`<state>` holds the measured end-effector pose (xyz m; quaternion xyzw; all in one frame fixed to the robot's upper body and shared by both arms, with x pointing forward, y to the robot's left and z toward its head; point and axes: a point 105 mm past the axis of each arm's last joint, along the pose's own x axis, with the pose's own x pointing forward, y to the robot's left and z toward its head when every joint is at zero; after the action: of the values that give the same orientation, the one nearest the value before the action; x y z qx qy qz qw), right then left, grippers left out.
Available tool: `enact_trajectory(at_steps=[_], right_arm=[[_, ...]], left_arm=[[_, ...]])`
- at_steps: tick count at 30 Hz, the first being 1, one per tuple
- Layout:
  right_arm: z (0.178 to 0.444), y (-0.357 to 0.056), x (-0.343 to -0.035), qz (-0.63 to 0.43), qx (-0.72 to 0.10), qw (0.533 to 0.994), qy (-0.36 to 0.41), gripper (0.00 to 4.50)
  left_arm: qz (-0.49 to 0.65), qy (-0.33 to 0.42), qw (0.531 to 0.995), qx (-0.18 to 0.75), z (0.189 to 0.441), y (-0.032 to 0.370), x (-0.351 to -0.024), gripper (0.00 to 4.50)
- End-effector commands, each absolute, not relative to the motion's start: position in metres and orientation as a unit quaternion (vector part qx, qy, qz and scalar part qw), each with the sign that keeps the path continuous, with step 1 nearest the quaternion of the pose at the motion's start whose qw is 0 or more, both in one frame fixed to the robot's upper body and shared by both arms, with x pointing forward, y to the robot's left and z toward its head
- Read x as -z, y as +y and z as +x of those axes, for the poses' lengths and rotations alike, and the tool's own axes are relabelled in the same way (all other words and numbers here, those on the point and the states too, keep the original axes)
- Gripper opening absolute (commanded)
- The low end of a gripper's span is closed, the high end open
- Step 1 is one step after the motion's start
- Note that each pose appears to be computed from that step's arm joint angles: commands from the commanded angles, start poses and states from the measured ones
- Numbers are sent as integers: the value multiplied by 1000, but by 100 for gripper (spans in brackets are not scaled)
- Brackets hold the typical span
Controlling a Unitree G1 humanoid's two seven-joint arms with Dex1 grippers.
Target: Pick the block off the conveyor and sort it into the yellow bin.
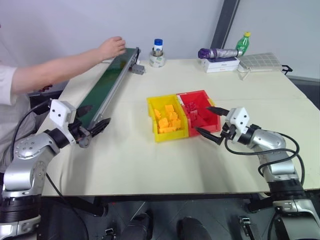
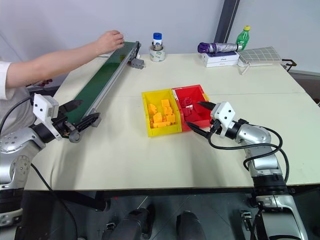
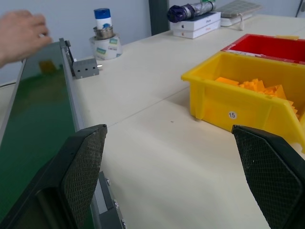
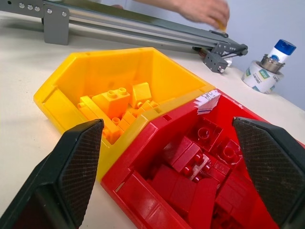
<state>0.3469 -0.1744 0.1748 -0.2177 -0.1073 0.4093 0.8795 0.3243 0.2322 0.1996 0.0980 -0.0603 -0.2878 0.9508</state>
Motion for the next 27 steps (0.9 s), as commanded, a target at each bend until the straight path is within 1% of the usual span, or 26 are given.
enact_trajectory(at_steps=[1, 7, 11, 14, 18, 21, 24, 27], right_arm=[[345, -170, -187, -227, -412, 873, -131, 450], [345, -171, -186, -228, -411, 873, -130, 450], [345, -171, -187, -227, -410, 874, -131, 450], [345, -170, -186, -226, -412, 873, -131, 450], [345, -171, -187, -225, -412, 873, -132, 450], [346, -171, -187, -225, -413, 873, -132, 450], [346, -170, -187, -224, -414, 872, -133, 450], [346, -169, -186, -223, -416, 871, -134, 450]], left_arm=[[100, -101, 949, 283, 321, 234, -218, 443], [116, -97, 952, 266, 320, 236, -216, 443], [108, -111, 958, 243, 315, 237, -215, 443], [111, -135, 970, 167, 314, 251, -219, 443], [114, -161, 977, 79, 301, 267, -220, 443], [116, -151, 982, 1, 293, 282, -209, 443], [82, -135, 987, -35, 284, 280, -194, 443], [69, -116, 990, -34, 280, 266, -179, 443]])
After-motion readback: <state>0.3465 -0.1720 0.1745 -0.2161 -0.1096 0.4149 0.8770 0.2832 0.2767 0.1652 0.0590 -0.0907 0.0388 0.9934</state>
